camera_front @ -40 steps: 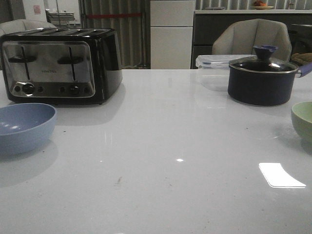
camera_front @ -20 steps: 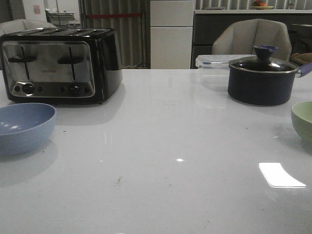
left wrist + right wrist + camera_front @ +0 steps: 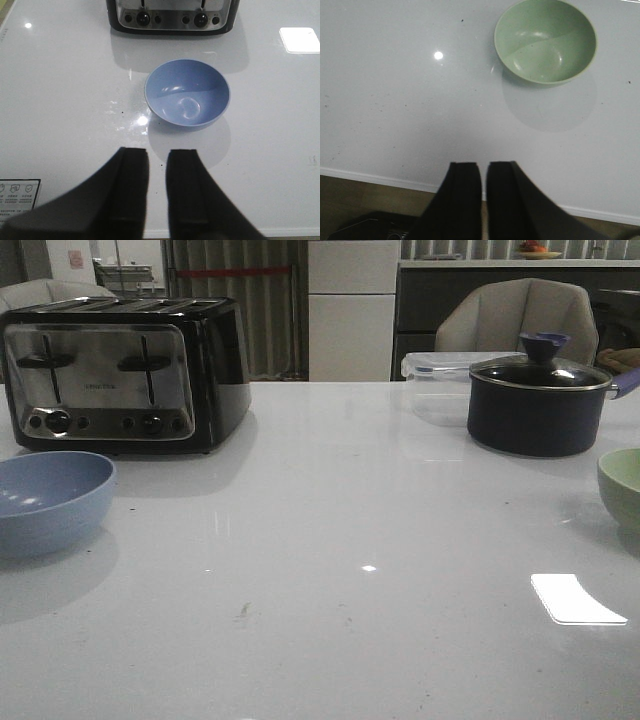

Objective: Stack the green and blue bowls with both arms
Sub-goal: 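Lower the right gripper over the pale green bowl's rim, then grasp the green bowl rim with the right gripper and carry it toward the table center, then open the right gripper and lift it away from the green bowl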

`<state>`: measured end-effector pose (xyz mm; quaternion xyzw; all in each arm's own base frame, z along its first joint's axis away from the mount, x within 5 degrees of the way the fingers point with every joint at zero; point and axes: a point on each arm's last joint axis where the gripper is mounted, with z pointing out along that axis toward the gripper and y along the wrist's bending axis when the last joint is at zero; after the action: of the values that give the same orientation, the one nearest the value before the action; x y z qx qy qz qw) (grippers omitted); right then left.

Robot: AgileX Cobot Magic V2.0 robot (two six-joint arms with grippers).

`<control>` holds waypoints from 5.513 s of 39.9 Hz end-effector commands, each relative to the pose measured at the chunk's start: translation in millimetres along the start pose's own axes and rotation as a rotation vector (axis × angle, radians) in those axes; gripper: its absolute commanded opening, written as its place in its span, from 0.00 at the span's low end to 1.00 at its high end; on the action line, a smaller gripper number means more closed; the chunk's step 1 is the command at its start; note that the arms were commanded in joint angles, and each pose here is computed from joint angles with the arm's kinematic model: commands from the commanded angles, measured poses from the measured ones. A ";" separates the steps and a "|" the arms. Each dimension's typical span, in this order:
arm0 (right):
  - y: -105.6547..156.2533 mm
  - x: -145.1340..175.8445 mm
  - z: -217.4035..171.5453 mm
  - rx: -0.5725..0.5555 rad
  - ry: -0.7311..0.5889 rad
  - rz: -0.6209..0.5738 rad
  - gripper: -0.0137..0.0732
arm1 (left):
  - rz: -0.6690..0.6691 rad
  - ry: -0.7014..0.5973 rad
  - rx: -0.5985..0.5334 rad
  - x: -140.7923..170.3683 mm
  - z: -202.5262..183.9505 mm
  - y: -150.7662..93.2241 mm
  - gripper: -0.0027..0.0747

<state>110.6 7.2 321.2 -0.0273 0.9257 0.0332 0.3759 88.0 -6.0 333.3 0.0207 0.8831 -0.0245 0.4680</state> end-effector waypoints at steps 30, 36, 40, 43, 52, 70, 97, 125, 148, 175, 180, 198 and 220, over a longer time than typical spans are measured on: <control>-24.1 -52.8 21.6 0.163 -0.024 0.101 0.77 | 0.200 -0.124 0.314 -13.2 -8.7 -33.6 0.78; -50.5 -66.8 40.2 0.241 0.067 0.193 0.77 | 0.209 -0.124 0.328 -12.8 -9.1 -35.1 0.78; -69.7 -74.2 59.7 0.252 0.138 0.267 0.77 | 0.209 -0.124 0.328 -12.8 -9.1 -35.1 0.78; -83.2 -78.9 75.4 0.241 0.165 0.312 0.77 | 0.209 -0.124 0.328 -12.8 -9.1 -35.1 0.78; -108.5 -90.6 132.2 0.191 0.259 0.359 0.77 | 0.209 -0.124 0.328 -12.8 -9.1 -35.1 0.78; -141.5 -114.5 210.2 0.179 0.346 0.377 0.77 | 0.209 -0.124 0.328 -12.8 -9.1 -35.1 0.78; -148.8 -117.0 241.5 0.126 0.444 0.376 0.36 | 0.209 -0.124 0.328 -12.8 -9.1 -35.1 0.79; -1.7 -184.2 195.9 -0.117 0.343 0.019 0.25 | 0.209 -0.124 0.328 -12.8 -9.1 -35.1 0.79; 149.3 -150.9 215.8 -0.336 0.405 -0.289 0.25 | 0.209 -0.124 0.328 -12.8 -9.1 -35.1 0.79; 153.5 -127.8 247.5 -0.276 0.535 -0.372 0.25 | 0.209 -0.124 0.328 -12.8 -9.1 -35.1 0.79; 152.0 -126.7 247.2 -0.266 0.549 -0.383 0.25 | 0.209 -0.124 0.328 -12.8 -9.1 -35.1 0.79; 152.5 -130.3 245.5 -0.268 0.514 -0.380 0.65 | 0.209 -0.124 0.328 -12.8 -9.1 -35.1 0.79; 140.9 -137.9 91.1 -0.364 0.080 -0.411 0.65 | 0.209 -0.124 0.328 -12.8 -9.1 -35.1 0.79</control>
<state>286.7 166.9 328.5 -0.2764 0.9199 0.1057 0.2574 81.7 -38.0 336.1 0.1903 0.8535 -0.1082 0.4728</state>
